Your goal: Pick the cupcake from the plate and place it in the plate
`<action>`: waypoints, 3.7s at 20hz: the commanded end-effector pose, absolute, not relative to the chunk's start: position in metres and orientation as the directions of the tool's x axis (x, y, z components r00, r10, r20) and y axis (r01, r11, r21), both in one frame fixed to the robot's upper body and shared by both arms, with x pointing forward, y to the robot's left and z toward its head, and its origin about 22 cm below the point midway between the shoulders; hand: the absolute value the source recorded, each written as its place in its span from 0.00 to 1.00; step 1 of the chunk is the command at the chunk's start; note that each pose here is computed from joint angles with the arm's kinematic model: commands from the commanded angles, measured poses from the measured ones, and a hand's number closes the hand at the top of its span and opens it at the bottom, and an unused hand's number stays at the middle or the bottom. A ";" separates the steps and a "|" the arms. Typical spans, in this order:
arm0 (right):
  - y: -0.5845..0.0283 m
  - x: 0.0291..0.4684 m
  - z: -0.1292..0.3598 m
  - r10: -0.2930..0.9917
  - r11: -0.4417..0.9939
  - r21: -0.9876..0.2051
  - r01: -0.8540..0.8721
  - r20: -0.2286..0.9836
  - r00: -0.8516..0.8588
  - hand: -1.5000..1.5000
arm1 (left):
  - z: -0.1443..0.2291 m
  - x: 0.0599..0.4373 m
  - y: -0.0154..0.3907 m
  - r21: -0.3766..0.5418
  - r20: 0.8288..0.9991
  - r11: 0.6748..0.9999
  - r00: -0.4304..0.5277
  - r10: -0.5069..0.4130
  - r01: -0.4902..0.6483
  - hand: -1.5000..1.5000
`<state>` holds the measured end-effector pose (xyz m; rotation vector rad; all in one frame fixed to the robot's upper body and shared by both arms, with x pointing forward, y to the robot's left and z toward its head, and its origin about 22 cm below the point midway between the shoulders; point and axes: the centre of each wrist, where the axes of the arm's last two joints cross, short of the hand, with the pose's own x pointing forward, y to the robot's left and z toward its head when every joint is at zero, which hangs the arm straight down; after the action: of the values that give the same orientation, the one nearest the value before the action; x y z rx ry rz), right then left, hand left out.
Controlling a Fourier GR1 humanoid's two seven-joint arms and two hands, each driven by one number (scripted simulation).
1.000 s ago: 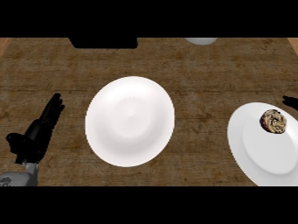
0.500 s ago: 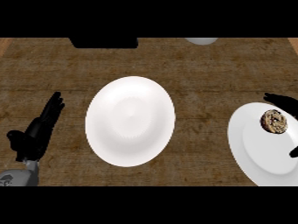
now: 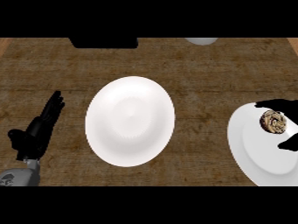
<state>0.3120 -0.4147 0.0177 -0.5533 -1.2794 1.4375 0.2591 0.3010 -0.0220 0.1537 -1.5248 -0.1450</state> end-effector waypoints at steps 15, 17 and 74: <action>-0.397 0.271 -0.056 0.926 0.345 -0.869 -0.356 0.377 -0.022 1.00 | -0.018 0.247 0.308 0.187 0.980 0.981 0.080 -0.183 -0.046 0.50; -0.388 0.267 -0.055 0.939 0.338 -0.895 -0.291 0.343 0.035 1.00 | -0.026 0.236 0.314 0.196 0.979 0.979 0.073 -0.192 -0.047 0.50; 0.009 0.303 0.097 0.753 0.657 -0.746 0.106 0.645 -0.129 0.00 | -0.015 0.264 0.301 0.180 0.982 0.983 0.051 -0.181 0.024 0.50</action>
<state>0.2953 -0.0078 0.1049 -0.6927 -1.6855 0.7047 0.2590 0.2970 -0.0193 0.1337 -1.5246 -0.1666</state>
